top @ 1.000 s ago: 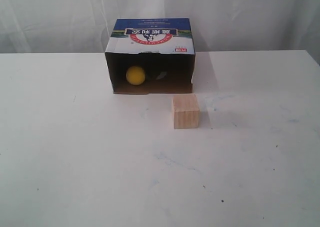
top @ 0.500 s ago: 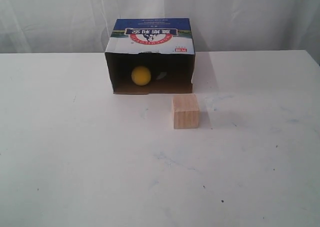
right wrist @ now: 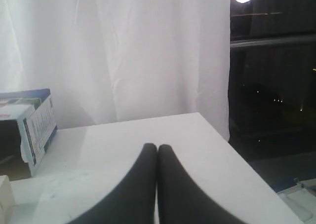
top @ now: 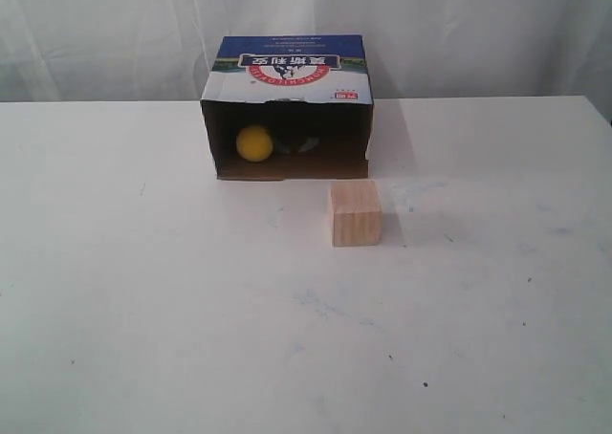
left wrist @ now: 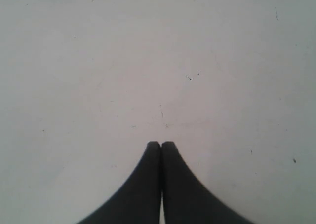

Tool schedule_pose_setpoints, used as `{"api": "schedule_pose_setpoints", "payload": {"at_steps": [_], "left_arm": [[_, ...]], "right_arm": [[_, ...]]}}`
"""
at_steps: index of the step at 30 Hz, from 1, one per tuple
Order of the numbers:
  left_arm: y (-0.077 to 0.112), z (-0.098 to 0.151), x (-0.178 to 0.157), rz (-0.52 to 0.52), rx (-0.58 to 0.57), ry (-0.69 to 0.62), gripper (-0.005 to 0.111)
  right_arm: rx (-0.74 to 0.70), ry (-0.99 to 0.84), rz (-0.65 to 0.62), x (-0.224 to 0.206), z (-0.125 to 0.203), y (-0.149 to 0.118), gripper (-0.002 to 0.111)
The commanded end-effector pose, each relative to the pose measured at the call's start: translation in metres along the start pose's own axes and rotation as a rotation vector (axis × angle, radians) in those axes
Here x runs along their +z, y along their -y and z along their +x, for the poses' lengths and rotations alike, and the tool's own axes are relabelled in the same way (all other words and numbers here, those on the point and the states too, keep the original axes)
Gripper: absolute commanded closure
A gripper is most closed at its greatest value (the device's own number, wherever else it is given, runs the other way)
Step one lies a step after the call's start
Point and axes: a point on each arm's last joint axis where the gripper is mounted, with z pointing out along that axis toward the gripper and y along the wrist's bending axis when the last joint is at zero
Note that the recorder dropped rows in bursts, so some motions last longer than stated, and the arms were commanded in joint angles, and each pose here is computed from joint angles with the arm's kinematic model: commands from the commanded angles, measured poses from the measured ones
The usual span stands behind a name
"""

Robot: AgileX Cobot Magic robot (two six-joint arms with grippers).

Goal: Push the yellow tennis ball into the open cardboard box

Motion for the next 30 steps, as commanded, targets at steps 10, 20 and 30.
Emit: {"api": "schedule_pose_setpoints", "payload": {"at_steps": [10, 20, 30], "left_arm": [[0.0, 0.003, 0.0, -0.005, -0.005, -0.026, 0.107], [0.001, 0.003, 0.0, 0.019, 0.007, -0.027, 0.107], [0.008, 0.004, -0.001, 0.153, 0.073, -0.037, 0.107]], "right_arm": [[-0.1, -0.32, -0.097, -0.005, 0.029, -0.003, 0.108], [-0.1, -0.32, -0.097, -0.005, 0.029, -0.003, 0.108], [-0.094, -0.321, -0.098, -0.005, 0.029, -0.003, 0.108]]}}
